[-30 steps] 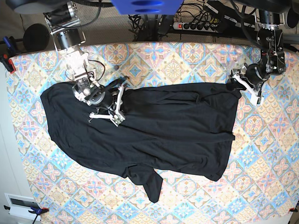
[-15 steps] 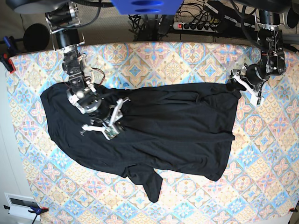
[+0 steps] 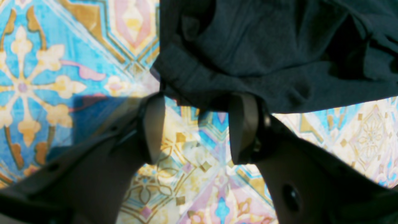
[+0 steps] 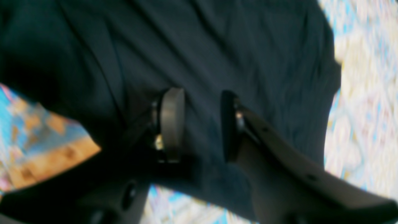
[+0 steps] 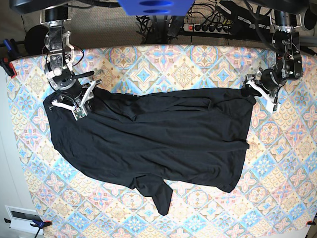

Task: Layout the t-shirt on the table in an organized manner, then fold the t-shirt properly
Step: 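Grasp the shirt edge with the right gripper and drag it outward, then pull the held shirt corner with the right gripper away from the body, then lift the shirt edge with the left gripper and pull it outward, then stretch the shirt with both grippers apart across the table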

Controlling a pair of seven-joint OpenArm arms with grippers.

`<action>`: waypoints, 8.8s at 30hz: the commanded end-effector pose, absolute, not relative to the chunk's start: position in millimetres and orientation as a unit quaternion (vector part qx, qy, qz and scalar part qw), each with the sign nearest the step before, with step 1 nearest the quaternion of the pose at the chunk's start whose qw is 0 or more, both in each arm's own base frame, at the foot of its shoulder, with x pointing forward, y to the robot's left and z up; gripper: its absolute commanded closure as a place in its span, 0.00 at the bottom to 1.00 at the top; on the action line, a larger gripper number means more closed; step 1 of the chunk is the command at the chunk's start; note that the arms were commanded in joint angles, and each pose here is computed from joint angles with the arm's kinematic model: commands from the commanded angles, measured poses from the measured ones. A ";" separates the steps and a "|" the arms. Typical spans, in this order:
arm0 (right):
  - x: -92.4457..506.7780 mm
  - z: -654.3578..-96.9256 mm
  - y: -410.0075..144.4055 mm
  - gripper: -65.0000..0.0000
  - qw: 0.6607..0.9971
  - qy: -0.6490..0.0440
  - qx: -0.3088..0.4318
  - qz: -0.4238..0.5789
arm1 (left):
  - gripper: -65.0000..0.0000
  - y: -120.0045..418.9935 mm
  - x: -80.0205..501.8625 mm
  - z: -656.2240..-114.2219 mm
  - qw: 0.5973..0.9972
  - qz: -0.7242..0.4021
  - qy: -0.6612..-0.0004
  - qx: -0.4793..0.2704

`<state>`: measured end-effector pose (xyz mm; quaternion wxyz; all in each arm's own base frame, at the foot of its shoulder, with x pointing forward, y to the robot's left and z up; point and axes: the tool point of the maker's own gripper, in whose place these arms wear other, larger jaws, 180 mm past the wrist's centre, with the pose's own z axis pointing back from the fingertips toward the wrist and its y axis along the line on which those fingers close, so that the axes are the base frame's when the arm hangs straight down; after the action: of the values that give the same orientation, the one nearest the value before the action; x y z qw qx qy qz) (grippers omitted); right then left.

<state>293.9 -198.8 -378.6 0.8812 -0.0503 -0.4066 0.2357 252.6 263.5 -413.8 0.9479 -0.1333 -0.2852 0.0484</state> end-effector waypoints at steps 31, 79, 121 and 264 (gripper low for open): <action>256.0 -425.7 -214.7 0.94 0.899 -0.313 -0.046 0.302 | 0.51 267.0 267.6 -399.3 0.942 0.040 -0.308 -0.130; 388.6 -336.8 -224.8 0.72 0.830 -0.429 -0.167 0.316 | 0.51 268.1 265.3 -401.4 0.943 0.040 -0.305 -0.127; 316.4 -396.9 -302.3 0.99 0.893 -0.335 -0.183 0.238 | 0.51 266.9 267.9 -399.6 0.942 0.040 -0.308 -0.130; 309.7 -395.1 -246.2 0.63 0.881 -0.389 0.203 -0.176 | 0.53 344.2 236.3 -429.1 0.909 0.286 -0.269 -0.143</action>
<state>305.7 -238.6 -403.3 0.8843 0.2108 -0.3750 -0.1813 242.8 345.8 -424.3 0.9000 -0.1486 -0.2890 0.2905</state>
